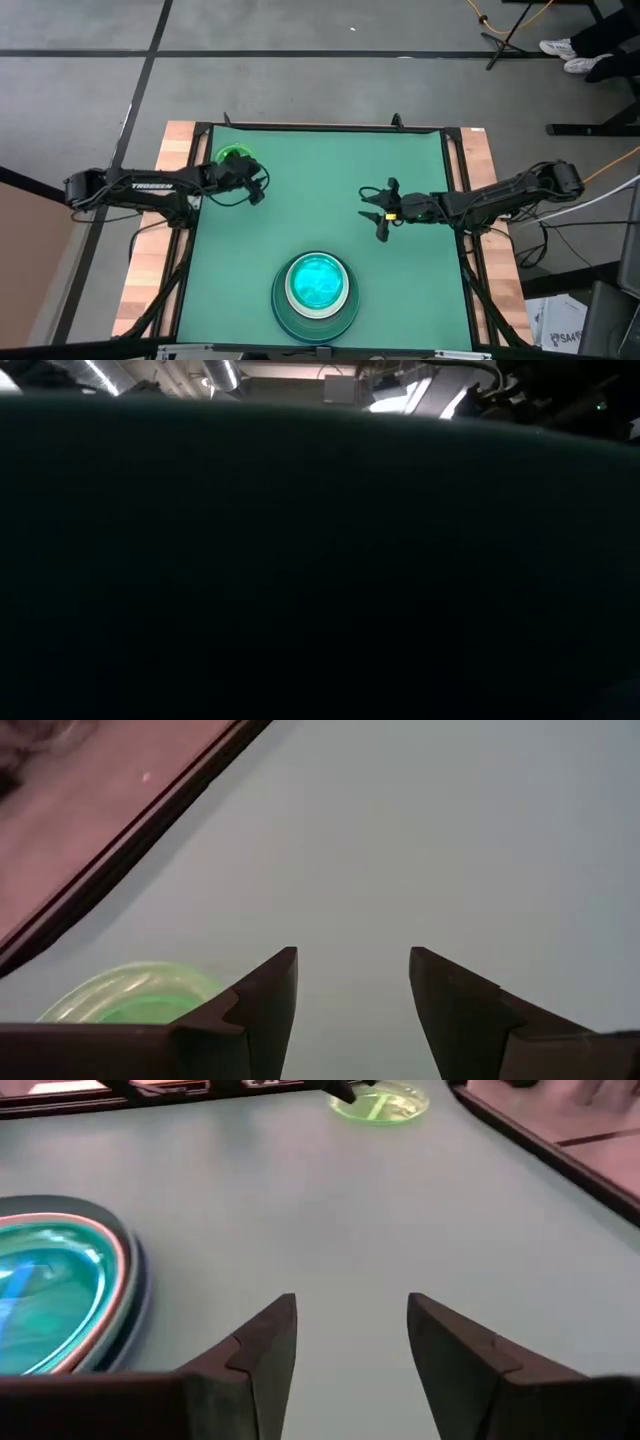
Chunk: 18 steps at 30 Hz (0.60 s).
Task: Stack plastic plates
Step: Stack the green plate on top of the light blue plate
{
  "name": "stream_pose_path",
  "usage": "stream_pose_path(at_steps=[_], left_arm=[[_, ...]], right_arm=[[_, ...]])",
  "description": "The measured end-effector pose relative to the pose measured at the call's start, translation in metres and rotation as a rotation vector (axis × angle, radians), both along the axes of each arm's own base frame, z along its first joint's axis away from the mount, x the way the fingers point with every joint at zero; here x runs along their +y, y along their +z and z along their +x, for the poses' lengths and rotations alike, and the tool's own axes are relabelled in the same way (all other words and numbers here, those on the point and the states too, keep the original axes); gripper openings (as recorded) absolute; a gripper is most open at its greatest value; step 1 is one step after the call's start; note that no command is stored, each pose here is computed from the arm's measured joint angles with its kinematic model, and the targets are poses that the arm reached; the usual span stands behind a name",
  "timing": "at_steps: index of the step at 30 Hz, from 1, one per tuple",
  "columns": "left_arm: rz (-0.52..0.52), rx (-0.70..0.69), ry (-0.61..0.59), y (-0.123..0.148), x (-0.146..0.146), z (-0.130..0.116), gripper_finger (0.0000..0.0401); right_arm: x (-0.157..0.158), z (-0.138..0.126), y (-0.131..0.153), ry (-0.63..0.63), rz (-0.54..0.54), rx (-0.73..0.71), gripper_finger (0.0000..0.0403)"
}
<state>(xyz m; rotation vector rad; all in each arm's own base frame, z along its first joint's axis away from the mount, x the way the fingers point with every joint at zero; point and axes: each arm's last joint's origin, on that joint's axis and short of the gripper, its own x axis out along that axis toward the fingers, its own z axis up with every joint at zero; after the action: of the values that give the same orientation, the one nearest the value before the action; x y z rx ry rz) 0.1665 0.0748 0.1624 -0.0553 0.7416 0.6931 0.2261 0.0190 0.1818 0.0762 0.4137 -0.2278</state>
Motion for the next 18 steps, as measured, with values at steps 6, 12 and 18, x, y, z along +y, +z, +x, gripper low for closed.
stream_pose_path(at_steps=[6,12,18], left_arm=[[-0.061,0.109,0.119,0.007,0.011,-0.001,0.0188],[-0.126,0.197,0.184,-0.011,0.021,0.003,0.0188],[-0.151,0.297,0.248,-0.032,0.028,0.004,0.0188]], right_arm=[[-0.001,0.001,0.001,-0.018,-0.059,-0.006,0.0184],[-0.001,0.001,0.001,-0.015,-0.061,-0.001,0.0184],[-0.001,0.001,0.001,-0.014,-0.060,-0.004,0.0184]])
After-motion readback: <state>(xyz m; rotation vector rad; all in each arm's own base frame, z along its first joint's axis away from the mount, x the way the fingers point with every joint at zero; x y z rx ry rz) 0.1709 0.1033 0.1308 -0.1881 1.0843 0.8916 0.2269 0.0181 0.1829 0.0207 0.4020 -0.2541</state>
